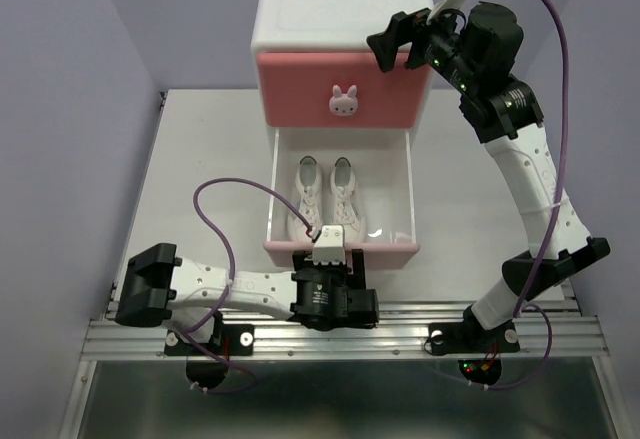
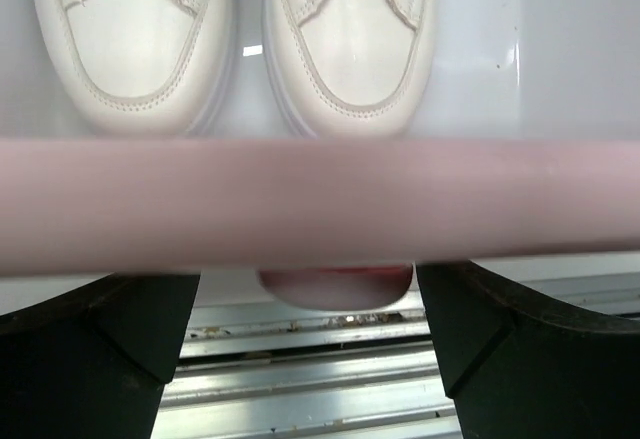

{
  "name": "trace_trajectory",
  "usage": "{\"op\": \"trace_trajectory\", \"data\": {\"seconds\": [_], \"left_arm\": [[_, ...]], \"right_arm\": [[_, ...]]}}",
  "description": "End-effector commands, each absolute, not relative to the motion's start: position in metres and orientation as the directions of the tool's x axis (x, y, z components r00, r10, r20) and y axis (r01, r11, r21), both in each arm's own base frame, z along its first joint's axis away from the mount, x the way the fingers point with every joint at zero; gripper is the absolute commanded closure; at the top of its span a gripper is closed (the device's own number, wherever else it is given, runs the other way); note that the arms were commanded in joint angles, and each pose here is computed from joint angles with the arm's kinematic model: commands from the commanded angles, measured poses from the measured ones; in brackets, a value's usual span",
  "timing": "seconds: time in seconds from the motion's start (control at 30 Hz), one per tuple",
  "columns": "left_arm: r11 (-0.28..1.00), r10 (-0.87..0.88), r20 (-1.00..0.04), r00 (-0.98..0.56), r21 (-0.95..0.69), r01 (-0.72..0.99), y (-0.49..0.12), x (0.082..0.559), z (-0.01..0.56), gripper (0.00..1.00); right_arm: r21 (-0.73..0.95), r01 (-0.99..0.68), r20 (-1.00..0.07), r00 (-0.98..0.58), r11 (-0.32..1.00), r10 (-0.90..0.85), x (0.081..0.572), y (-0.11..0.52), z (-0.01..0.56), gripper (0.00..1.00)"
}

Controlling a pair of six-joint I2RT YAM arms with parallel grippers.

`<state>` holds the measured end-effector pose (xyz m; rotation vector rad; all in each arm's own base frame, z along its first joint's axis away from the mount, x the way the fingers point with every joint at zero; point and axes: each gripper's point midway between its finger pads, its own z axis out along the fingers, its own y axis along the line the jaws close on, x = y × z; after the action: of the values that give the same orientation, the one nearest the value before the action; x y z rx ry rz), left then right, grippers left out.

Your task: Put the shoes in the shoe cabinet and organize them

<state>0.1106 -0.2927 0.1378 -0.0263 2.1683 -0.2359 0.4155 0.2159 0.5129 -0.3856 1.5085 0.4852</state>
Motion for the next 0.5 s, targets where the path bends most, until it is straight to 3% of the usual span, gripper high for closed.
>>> {"op": "trace_trajectory", "data": {"seconds": [0.0,0.23,0.37,0.47], "left_arm": [[0.980,-0.107,-0.866,-0.488,-0.175,0.095,-0.285,0.133,0.153,0.03],[0.982,-0.090,-0.885,-0.457,-0.156,0.110,-0.287,0.141,0.154,0.08],[0.987,-0.052,-0.896,-0.442,-0.113,0.113,-0.288,0.145,0.147,0.17],[0.986,-0.061,-0.897,-0.438,-0.122,0.112,-0.290,0.150,0.146,0.36]], "right_arm": [[0.151,-0.491,-0.953,-0.304,0.858,-0.006,0.414,0.217,0.423,0.00],[0.147,-0.486,-0.953,-0.302,0.862,-0.007,0.413,0.215,0.423,0.00],[0.148,-0.485,-0.953,-0.303,0.862,-0.007,0.413,0.215,0.423,0.00],[0.150,-0.485,-0.953,-0.303,0.862,-0.004,0.412,0.215,0.424,0.00]]}}
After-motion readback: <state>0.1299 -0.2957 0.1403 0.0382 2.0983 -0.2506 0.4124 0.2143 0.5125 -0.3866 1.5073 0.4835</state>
